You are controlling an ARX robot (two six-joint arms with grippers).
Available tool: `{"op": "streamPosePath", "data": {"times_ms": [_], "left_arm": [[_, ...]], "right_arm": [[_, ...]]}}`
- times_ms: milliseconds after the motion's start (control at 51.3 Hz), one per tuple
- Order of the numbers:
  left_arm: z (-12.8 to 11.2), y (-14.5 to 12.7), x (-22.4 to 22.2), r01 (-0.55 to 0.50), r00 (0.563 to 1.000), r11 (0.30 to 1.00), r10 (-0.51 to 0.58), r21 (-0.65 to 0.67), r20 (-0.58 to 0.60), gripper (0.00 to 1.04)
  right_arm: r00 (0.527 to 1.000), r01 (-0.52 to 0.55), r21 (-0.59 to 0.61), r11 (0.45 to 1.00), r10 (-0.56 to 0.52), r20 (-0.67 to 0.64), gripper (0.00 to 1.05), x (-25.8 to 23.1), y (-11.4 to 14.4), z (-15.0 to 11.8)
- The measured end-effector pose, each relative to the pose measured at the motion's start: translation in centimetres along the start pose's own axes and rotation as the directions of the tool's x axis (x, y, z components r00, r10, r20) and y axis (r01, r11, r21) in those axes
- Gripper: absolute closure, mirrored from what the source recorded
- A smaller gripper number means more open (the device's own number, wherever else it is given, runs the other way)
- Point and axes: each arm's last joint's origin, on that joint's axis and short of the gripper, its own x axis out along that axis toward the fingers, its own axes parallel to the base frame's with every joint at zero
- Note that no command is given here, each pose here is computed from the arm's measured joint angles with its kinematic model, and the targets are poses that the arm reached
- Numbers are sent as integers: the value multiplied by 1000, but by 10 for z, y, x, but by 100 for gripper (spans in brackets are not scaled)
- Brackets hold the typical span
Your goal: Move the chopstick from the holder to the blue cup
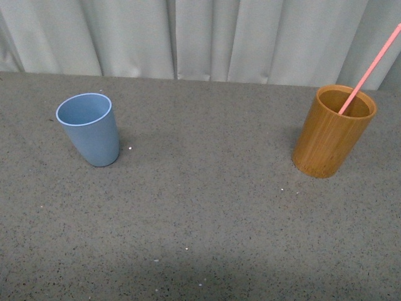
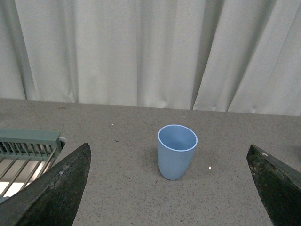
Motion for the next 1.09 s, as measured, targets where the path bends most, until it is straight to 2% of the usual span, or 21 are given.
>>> {"op": "streamPosePath", "data": {"times_ms": [1091], "left_arm": [[0,0,0,0,1000,1000,0,0,0,7]], "right_arm": [[1000,0,0,1000,0,0,10,0,0,0]]}}
